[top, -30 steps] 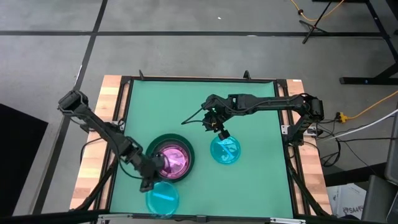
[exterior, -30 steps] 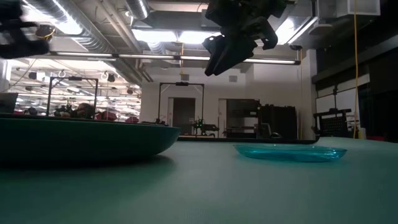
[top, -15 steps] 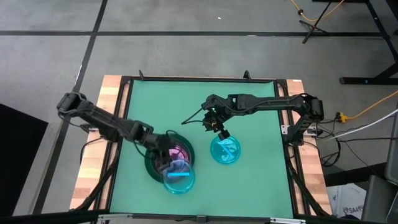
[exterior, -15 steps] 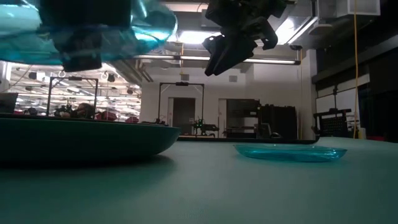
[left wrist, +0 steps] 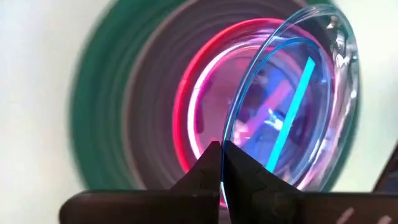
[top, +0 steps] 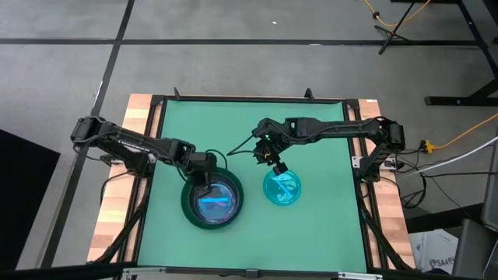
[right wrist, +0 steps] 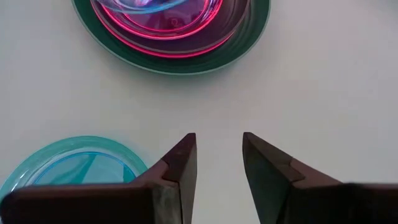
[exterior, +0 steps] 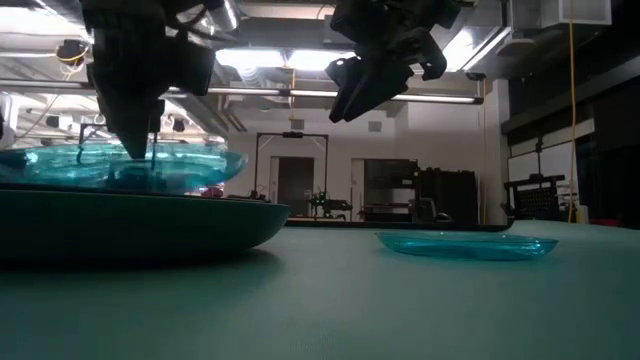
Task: Stack plastic plates
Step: Stack the bottom light blue plate on top of the light pink plate
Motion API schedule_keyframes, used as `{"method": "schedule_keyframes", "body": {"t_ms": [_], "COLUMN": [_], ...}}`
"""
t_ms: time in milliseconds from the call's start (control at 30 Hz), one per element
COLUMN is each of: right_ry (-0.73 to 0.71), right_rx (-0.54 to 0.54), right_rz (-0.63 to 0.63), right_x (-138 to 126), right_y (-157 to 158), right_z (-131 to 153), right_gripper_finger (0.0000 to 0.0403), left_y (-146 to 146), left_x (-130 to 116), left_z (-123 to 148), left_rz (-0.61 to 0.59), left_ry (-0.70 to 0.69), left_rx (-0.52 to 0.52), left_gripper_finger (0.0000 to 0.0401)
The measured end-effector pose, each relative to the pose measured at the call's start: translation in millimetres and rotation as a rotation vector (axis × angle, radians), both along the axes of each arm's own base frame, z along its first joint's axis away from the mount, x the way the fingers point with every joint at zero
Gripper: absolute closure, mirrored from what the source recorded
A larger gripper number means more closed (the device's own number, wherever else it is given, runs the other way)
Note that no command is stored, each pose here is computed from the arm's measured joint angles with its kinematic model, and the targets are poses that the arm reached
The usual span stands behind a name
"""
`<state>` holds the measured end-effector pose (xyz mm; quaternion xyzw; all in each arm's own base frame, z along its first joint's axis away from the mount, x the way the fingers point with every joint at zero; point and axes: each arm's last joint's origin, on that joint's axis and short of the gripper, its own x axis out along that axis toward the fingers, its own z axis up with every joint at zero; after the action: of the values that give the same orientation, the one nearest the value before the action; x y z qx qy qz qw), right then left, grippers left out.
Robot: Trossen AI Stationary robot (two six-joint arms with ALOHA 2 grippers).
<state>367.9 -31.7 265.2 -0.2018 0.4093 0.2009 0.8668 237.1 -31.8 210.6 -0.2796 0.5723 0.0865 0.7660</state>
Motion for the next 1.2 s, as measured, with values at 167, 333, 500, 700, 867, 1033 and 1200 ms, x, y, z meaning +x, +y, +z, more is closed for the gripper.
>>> {"method": "schedule_keyframes", "body": {"t_ms": [167,333,500,700,867,1033,1200], "right_ry": [0.000,0.000,0.000,0.000,0.000,0.000,0.000], "right_rx": [0.000,0.000,0.000,0.000,0.000,0.000,0.000], "right_rz": [0.000,0.000,0.000,0.000,0.000,0.000,0.001], "right_x": [0.0,0.0,0.0,0.0,0.0,0.0,0.0], "right_y": [0.0,0.0,0.0,0.0,0.0,0.0,0.1], "right_z": [0.0,0.0,0.0,0.0,0.0,0.0,0.0], "right_gripper_finger": [0.0283,0.0283,0.0283,0.0283,0.0283,0.0283,0.0283], "left_y": [6.4,7.0,6.8,6.8,6.8,6.9,6.9], "left_x": [-0.8,-0.8,-0.8,-0.8,-0.8,-0.8,-0.8], "left_z": [-0.6,-0.6,-0.6,-0.6,-0.6,-0.6,-0.6], "left_rz": [0.027,0.030,0.029,0.029,0.030,0.031,0.031], "left_ry": [0.017,0.017,0.017,0.017,0.017,0.017,0.017], "left_rx": [0.006,0.006,0.007,0.007,0.010,0.012,0.012], "left_gripper_finger": [0.0401,0.0401,0.0401,0.0401,0.0401,0.0399,0.0369]}}
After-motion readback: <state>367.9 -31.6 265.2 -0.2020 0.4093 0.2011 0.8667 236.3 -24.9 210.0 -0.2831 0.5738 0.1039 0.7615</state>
